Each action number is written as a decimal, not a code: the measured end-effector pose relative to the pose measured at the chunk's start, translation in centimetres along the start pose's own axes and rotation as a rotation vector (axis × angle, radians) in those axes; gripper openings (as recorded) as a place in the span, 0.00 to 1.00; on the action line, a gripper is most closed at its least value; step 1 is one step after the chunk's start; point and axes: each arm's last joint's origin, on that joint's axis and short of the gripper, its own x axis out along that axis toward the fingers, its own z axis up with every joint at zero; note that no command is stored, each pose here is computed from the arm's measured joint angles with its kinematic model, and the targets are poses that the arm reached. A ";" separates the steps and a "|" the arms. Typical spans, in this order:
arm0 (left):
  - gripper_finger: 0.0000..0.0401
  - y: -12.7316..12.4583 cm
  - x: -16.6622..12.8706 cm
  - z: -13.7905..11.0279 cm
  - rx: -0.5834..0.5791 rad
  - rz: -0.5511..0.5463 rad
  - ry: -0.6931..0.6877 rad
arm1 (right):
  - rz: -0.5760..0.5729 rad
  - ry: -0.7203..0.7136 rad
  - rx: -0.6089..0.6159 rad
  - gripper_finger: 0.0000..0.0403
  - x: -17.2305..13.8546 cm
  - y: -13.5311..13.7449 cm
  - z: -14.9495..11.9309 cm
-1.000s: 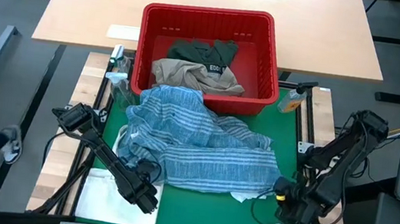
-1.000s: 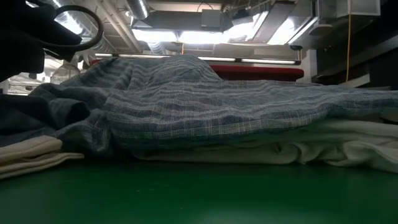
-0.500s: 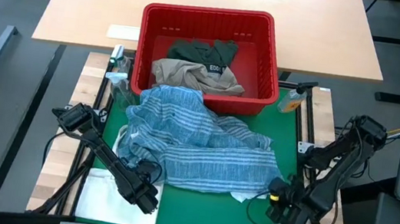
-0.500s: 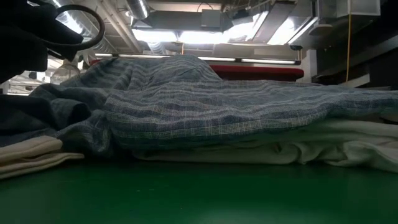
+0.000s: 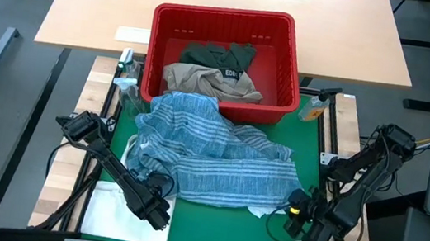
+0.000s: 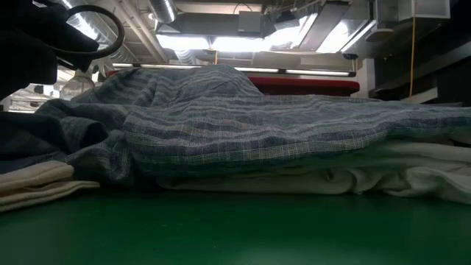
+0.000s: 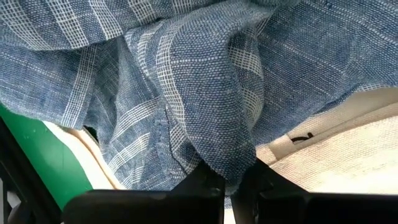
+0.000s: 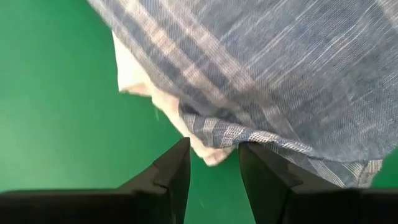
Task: Fold Laundry from Bin
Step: Fold the blue checkered polo shirt
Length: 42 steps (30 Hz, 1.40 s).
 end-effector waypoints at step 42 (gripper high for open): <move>0.00 2.4 -0.8 -1.4 0.047 0.254 0.183 | -0.217 0.130 -0.035 0.00 -1.5 -1.7 0.3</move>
